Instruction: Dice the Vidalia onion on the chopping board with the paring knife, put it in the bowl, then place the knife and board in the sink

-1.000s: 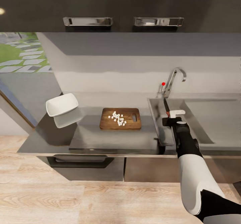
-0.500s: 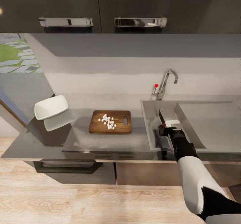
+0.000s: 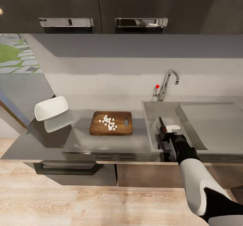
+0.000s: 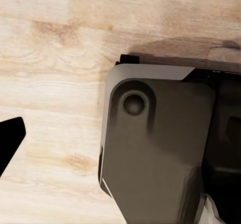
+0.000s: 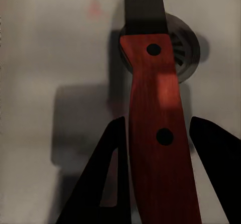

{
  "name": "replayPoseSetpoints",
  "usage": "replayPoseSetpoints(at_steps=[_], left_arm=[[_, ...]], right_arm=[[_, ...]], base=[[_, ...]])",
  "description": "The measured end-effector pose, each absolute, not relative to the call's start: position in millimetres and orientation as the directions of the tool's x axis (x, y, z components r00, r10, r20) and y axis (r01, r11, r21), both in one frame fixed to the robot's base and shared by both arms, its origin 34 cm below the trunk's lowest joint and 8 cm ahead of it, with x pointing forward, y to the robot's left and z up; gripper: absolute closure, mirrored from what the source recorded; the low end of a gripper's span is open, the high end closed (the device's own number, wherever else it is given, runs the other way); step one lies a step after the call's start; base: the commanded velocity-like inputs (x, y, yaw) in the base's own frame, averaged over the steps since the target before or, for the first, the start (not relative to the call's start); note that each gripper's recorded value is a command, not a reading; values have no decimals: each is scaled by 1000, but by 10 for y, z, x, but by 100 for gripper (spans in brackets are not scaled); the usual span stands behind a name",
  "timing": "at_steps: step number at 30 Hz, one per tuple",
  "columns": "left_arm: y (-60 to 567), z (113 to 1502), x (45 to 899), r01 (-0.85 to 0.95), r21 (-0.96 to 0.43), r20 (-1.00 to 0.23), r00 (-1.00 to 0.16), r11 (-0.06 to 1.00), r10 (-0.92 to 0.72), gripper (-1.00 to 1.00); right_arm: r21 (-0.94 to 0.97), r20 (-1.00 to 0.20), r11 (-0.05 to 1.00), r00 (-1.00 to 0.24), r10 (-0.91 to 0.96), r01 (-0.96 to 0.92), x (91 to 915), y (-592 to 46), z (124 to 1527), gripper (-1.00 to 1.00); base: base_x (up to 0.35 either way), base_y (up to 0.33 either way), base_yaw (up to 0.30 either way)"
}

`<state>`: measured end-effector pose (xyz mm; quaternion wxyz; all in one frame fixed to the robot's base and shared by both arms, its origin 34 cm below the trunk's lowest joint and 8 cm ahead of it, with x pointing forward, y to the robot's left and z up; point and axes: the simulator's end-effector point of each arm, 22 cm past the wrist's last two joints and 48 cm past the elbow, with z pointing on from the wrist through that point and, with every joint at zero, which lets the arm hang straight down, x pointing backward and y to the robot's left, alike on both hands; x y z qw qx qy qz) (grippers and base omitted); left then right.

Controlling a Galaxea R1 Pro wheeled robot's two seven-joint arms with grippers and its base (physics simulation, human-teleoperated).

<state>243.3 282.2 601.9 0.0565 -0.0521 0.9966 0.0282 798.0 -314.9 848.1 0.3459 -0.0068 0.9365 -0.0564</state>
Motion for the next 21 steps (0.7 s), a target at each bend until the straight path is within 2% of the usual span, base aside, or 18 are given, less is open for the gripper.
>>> replayPoseSetpoints(at_steps=[10,21], left_arm=[[2825,6015,2412,-107,51,-110,-989,993,-101,-100],[2822,5997,2356,-106,52,-97,-990,993,-101,-100]], right_arm=[[-85,-647,996,-761,-46,13,7980,-3096,8468,100],[-48,-640,999,-767,-47,-21,7968,-3004,8386,100]], base=[[10,0,0],[118,-66,0]])
